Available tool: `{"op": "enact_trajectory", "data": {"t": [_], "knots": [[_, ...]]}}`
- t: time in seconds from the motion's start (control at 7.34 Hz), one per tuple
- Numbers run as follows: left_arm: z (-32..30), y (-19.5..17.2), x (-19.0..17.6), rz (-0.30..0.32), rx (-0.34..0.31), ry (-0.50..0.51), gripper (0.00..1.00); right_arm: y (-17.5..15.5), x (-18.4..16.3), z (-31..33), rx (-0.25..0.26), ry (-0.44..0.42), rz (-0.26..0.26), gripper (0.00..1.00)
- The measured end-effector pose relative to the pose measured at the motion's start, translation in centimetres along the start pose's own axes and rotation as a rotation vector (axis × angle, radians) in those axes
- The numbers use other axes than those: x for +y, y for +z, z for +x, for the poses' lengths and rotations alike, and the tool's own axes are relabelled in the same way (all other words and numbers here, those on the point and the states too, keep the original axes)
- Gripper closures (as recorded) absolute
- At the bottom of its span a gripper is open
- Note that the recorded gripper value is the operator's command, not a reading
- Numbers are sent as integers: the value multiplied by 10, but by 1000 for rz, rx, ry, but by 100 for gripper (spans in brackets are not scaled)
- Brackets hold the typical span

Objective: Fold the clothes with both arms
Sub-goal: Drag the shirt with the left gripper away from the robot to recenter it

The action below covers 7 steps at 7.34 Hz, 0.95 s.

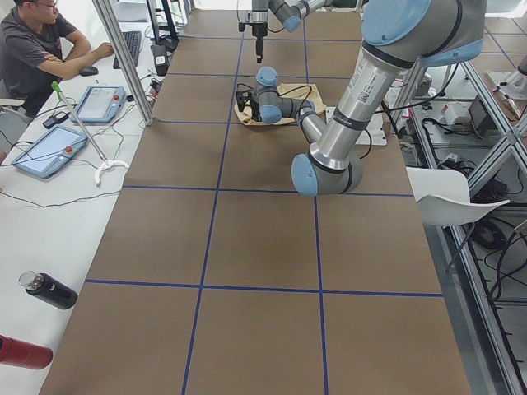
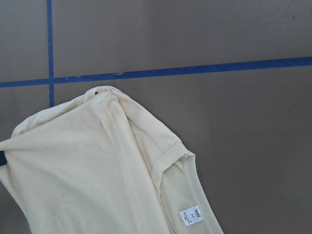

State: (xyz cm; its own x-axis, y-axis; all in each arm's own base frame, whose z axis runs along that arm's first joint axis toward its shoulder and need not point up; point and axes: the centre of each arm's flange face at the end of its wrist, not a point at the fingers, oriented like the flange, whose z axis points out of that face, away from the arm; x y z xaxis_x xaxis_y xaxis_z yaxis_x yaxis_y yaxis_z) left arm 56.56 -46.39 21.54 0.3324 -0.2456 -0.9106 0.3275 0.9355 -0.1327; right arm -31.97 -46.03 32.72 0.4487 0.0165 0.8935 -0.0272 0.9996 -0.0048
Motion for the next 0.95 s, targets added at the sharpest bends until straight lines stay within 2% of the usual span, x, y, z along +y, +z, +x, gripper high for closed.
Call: {"op": "enact_trajectory", "data": {"t": [0.68, 0.95], "knots": [[22, 18, -106, 116, -56, 34, 100, -2, 1, -2, -2, 6, 7, 0], [22, 27, -135, 150, -17, 50, 100, -3, 1, -2, -3, 7, 8, 0]]}}
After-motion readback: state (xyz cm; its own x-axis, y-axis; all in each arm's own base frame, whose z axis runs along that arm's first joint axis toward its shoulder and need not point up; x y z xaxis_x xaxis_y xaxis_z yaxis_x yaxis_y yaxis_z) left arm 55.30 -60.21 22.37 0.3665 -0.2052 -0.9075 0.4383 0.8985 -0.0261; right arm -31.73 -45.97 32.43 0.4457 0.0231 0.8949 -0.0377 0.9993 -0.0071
